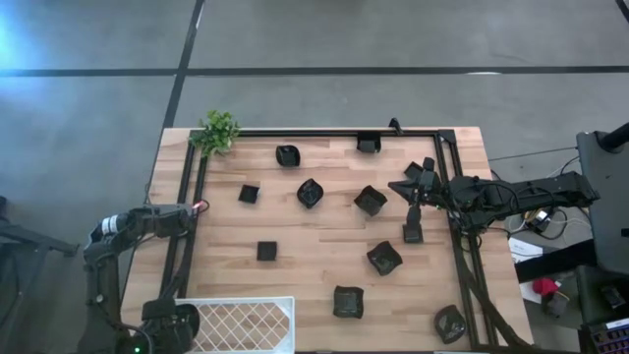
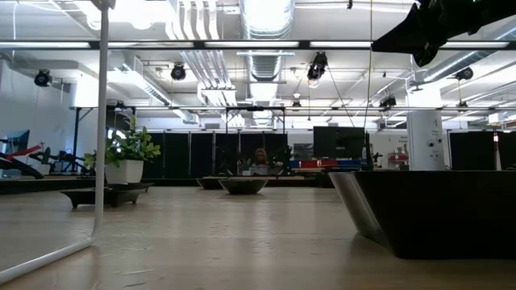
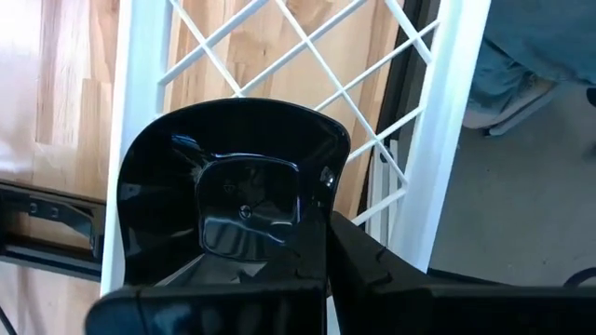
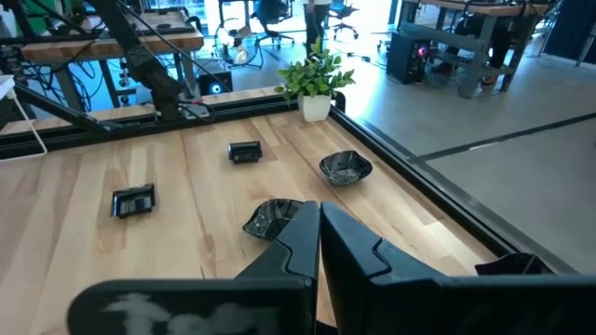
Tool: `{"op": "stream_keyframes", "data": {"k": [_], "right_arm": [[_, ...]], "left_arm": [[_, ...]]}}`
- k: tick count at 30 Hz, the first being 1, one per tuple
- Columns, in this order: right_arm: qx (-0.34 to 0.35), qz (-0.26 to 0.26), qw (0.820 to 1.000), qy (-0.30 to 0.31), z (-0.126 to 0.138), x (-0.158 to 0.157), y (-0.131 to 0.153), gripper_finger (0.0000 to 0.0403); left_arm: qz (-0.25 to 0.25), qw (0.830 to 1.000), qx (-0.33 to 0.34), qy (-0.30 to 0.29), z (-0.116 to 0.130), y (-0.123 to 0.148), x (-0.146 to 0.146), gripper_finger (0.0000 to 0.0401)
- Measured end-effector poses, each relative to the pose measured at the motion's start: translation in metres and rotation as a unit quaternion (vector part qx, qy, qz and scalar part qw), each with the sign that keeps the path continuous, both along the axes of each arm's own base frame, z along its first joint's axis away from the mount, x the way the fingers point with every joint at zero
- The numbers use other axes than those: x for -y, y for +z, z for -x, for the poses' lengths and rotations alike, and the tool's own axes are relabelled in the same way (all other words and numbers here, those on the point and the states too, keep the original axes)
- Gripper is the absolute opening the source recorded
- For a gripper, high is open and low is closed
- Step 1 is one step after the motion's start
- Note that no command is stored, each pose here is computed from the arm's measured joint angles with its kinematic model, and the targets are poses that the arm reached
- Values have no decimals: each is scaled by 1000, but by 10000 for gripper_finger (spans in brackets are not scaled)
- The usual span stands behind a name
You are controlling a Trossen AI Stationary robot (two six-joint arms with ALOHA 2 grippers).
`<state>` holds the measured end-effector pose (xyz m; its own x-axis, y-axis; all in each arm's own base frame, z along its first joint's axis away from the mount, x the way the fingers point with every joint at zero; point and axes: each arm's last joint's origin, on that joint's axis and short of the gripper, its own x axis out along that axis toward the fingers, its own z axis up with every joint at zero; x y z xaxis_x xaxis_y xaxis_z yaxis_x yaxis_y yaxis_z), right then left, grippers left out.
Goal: Pick & Place Mini shaped plates
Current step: Put the black leaf shaped plate on the shelf, then put the black square plate on the shelf
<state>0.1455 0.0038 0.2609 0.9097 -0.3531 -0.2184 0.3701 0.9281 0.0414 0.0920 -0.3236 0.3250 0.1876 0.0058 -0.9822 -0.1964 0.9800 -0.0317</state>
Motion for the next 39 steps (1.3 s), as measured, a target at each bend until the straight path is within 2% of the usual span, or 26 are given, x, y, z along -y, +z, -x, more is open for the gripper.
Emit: {"op": "stream_keyframes", "data": {"k": [6, 10, 19, 29, 39], "right_arm": [[0, 0, 1000, 0, 0, 0, 0, 13], [0, 0, 1000, 0, 0, 0, 0, 13], [0, 0, 1000, 0, 0, 0, 0, 13], [0, 0, 1000, 1, 0, 0, 0, 13], [0, 0, 1000, 1, 0, 0, 0, 13]], "left_arm": [[4, 1000, -4, 12, 0, 0, 0, 1], [0, 1000, -8, -19, -2, 0, 0, 1], [-5, 1000, 14, -24, -4, 0, 0, 3], [4, 1000, 16, 16, -7, 0, -1, 53], [20, 1000, -16, -18, -5, 8, -1, 62]]}}
